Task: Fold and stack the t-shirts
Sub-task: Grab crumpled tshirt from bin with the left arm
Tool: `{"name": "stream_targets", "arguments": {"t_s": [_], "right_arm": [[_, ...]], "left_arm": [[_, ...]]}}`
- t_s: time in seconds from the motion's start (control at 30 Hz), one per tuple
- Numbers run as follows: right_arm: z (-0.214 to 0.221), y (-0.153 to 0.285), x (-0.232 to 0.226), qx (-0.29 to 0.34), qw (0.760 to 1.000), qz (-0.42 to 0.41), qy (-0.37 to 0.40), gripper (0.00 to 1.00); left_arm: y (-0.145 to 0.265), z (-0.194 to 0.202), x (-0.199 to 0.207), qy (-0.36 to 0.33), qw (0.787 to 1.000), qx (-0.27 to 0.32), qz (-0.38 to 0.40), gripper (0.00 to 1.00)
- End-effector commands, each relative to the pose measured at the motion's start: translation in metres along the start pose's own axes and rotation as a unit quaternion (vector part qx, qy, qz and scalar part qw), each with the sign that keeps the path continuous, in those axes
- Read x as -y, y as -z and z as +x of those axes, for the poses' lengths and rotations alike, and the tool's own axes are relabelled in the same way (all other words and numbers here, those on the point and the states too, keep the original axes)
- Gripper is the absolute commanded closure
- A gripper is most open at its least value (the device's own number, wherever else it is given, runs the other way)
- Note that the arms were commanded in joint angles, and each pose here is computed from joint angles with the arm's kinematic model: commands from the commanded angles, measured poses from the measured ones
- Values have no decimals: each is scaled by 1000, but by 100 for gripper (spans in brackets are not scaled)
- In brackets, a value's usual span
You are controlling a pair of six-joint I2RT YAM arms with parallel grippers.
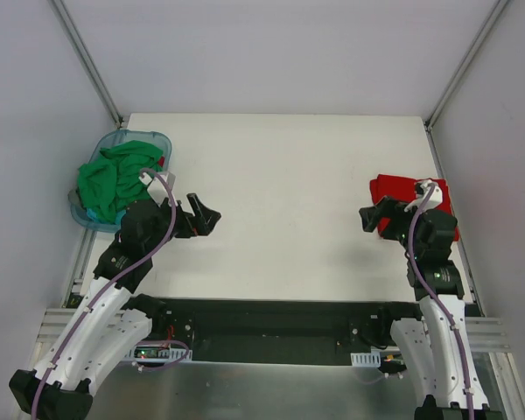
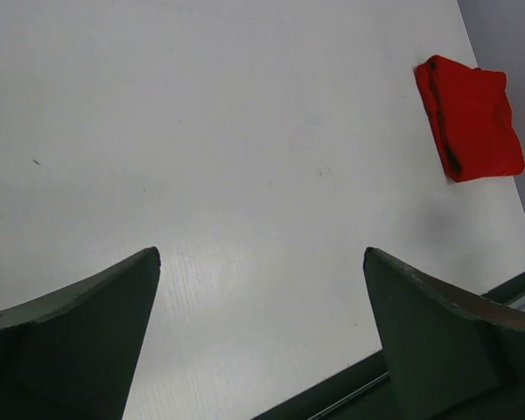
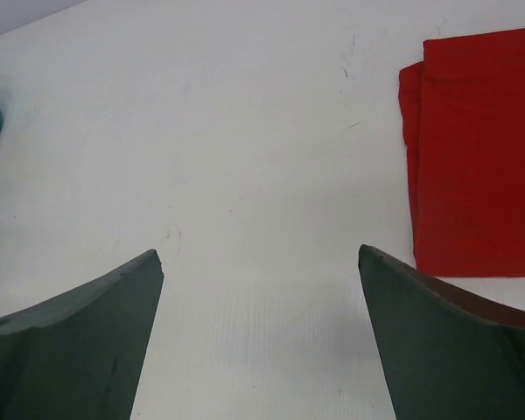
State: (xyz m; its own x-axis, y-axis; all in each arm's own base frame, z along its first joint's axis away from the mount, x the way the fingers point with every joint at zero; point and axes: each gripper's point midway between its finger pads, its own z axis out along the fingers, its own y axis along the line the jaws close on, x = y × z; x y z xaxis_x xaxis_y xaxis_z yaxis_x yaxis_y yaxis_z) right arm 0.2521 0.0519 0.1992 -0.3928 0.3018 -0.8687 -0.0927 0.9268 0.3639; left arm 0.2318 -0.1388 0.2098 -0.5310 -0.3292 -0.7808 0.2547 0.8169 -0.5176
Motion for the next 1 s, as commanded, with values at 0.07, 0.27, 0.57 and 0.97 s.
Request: {"name": "stream_targets", "arguments": {"t_s": [0.07,0.27,0.57,0.97], "right_arm": [[-25,5,-17,39,998,-37,23,4],[-25,8,-25,46,996,-63,31,4],[-22,4,-28,29,997,-71,25,4],[-10,-8,-13,-32,999,-28,7,4]], "left_arm": [[3,-7,2,7,1000,8,-3,1],[2,-8,-7,13,999,9,-31,1],[-1,-67,-56,50,979,78,-184,1],[7,-150,-189,102,876,122,-456,1]]}}
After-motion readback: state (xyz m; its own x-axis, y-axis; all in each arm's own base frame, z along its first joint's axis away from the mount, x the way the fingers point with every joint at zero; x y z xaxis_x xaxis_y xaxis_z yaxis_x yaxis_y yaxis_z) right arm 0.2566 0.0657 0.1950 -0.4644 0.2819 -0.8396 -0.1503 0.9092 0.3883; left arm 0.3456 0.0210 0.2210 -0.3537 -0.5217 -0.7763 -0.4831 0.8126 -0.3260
